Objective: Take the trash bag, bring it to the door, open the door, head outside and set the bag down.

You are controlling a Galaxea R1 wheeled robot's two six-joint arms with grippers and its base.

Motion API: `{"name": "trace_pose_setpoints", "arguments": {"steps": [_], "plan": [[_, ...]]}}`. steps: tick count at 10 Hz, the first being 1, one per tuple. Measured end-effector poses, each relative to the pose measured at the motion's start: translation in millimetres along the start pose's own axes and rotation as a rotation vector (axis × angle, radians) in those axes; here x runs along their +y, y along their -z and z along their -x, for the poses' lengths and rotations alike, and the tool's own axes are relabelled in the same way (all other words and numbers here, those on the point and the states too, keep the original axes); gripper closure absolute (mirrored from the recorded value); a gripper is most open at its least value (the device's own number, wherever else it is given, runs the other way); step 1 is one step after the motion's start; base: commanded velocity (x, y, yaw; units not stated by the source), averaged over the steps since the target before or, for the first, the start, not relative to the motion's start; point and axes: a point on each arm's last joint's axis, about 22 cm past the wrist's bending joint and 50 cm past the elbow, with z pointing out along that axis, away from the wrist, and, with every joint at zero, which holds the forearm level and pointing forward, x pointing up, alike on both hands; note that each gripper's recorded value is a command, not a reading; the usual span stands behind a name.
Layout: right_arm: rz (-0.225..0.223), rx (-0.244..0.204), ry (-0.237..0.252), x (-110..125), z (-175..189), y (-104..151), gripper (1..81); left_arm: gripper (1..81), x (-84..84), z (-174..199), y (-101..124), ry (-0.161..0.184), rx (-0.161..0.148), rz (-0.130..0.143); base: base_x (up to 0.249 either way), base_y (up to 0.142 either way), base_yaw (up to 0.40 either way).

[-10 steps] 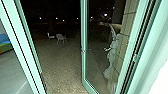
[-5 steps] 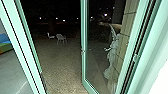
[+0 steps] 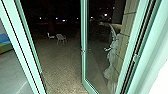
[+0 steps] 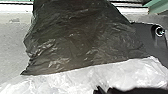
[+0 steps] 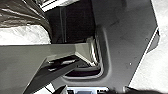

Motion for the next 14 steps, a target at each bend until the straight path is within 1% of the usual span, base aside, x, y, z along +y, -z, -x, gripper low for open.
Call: {"name": "trace_pose_setpoints", "arguments": {"steps": [1,3,4,5,6,7,8,9,10,13,14], "plan": [[0.019,0.004,0.034,2.9,-3.6,-1.0,1.0,81.1,0.1,0.3,0.0,0.000,-0.001,0.000,0.077,0.000,0.000],[0.054,-0.014,0.076,12.6,6.4,-0.7,1.0,81.1,-0.3,11.5,0.1,0.002,-0.010,0.000,0.098,0.000,0.000],[0.060,0.001,0.080,14.3,-3.8,-0.3,1.0,81.1,-0.4,2.5,0.1,0.001,-0.001,-0.001,0.110,0.000,0.000],[0.055,0.047,0.077,13.6,-23.6,0.3,1.0,81.1,-0.1,-3.7,0.3,-0.001,0.009,-0.001,0.110,0.000,0.000],[0.043,0.067,0.066,10.7,-30.7,0.9,1.0,81.1,-0.1,-0.9,0.1,0.000,0.004,-0.001,0.110,0.000,0.000],[0.022,0.064,0.061,5.1,-29.2,1.2,1.0,81.1,-0.7,1.3,0.1,0.000,0.000,-0.001,0.110,0.000,0.000],[0.004,0.062,0.069,-1.8,-27.9,0.8,1.0,81.1,-0.3,1.1,0.0,0.000,0.001,-0.001,0.110,0.000,0.000],[-0.006,0.061,0.069,-6.2,-27.4,0.2,1.0,81.1,-0.7,1.1,0.1,0.000,0.001,-0.002,0.110,0.000,0.000],[-0.001,0.061,0.069,-4.0,-27.7,0.6,1.0,81.1,-0.6,0.7,0.1,0.001,0.001,-0.001,0.110,0.000,0.000],[0.041,0.065,0.068,17.6,-30.5,4.5,1.0,81.1,-0.2,-0.2,0.1,0.000,0.002,-0.001,0.110,0.000,0.000],[0.043,0.063,0.067,18.8,-29.3,4.8,1.0,81.1,-0.1,-0.2,0.1,0.000,0.002,-0.001,0.110,0.000,0.000]]}}
